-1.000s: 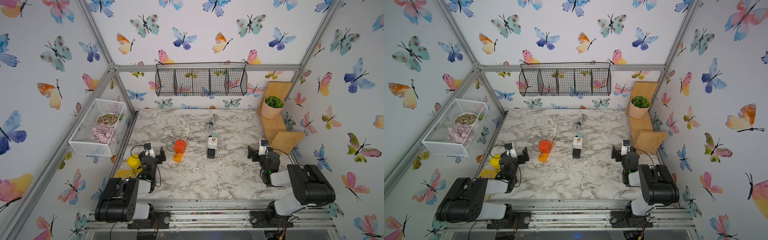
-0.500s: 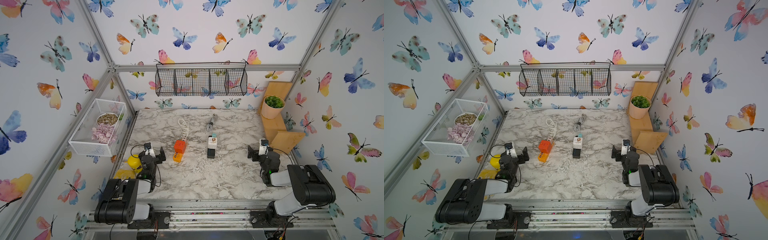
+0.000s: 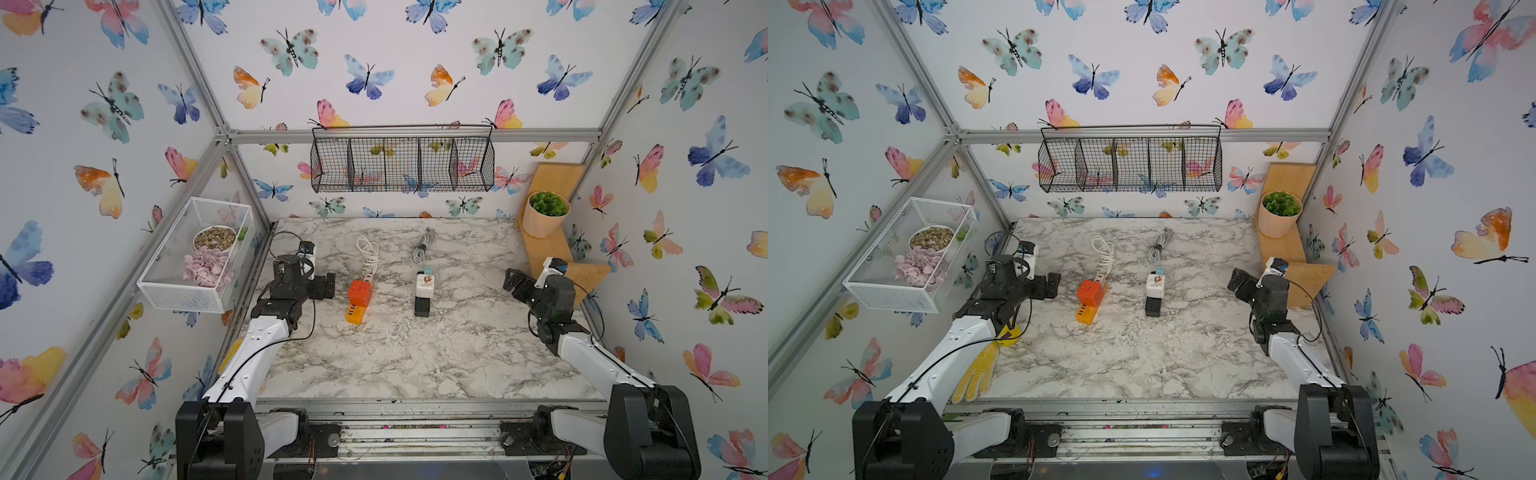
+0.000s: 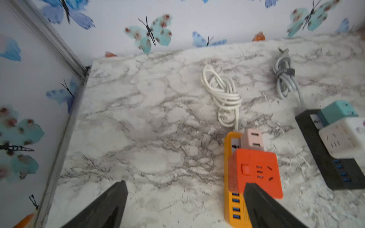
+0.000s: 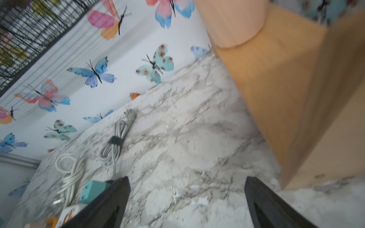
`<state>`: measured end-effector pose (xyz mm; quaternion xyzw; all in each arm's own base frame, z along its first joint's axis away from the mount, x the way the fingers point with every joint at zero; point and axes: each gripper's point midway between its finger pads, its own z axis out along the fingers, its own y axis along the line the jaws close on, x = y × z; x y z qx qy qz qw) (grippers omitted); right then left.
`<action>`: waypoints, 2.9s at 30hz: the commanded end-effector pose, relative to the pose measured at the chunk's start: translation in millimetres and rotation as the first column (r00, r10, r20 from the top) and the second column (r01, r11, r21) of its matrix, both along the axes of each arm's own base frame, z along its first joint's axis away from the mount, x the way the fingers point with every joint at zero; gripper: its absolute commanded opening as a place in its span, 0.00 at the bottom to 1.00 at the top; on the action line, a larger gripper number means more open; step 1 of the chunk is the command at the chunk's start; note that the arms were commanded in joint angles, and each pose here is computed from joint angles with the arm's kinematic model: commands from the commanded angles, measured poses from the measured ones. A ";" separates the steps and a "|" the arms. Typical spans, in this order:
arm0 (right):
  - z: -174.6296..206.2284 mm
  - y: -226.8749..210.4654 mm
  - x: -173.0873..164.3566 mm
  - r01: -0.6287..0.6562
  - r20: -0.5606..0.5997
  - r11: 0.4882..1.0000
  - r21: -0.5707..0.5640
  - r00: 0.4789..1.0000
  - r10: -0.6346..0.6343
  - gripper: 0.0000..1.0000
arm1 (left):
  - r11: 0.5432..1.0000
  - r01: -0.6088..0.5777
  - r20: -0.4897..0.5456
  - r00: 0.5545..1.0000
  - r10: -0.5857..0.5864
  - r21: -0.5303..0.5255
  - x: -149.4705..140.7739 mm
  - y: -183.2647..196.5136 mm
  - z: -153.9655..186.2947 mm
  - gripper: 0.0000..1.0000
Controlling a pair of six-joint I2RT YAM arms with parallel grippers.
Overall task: Pull the plug off the socket
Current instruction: Move the socket to the center of the board.
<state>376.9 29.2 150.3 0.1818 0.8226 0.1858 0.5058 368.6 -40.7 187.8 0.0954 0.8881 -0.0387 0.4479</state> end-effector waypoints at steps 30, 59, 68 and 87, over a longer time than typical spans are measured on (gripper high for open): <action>10.4 61.9 -82.4 -0.308 -0.100 0.950 0.048 0.945 0.311 0.98 | 0.906 0.402 -0.275 0.893 -0.356 0.131 -53.7 -107.1 -123.9 0.98; 24.5 62.0 -85.8 -0.320 -0.063 0.947 0.028 0.945 0.321 0.98 | 0.953 0.293 -0.316 0.914 -0.256 0.073 -15.0 -84.6 -146.5 0.88; 30.9 61.8 -86.9 -0.324 -0.052 0.946 0.019 0.945 0.324 0.98 | 0.959 0.269 -0.346 0.911 -0.225 0.085 -11.0 -81.4 -162.0 0.68; 32.4 62.2 -86.5 -0.329 -0.049 0.944 0.013 0.943 0.329 0.98 | 0.890 0.456 -0.439 0.803 -0.403 0.017 -79.0 -97.3 -163.7 0.27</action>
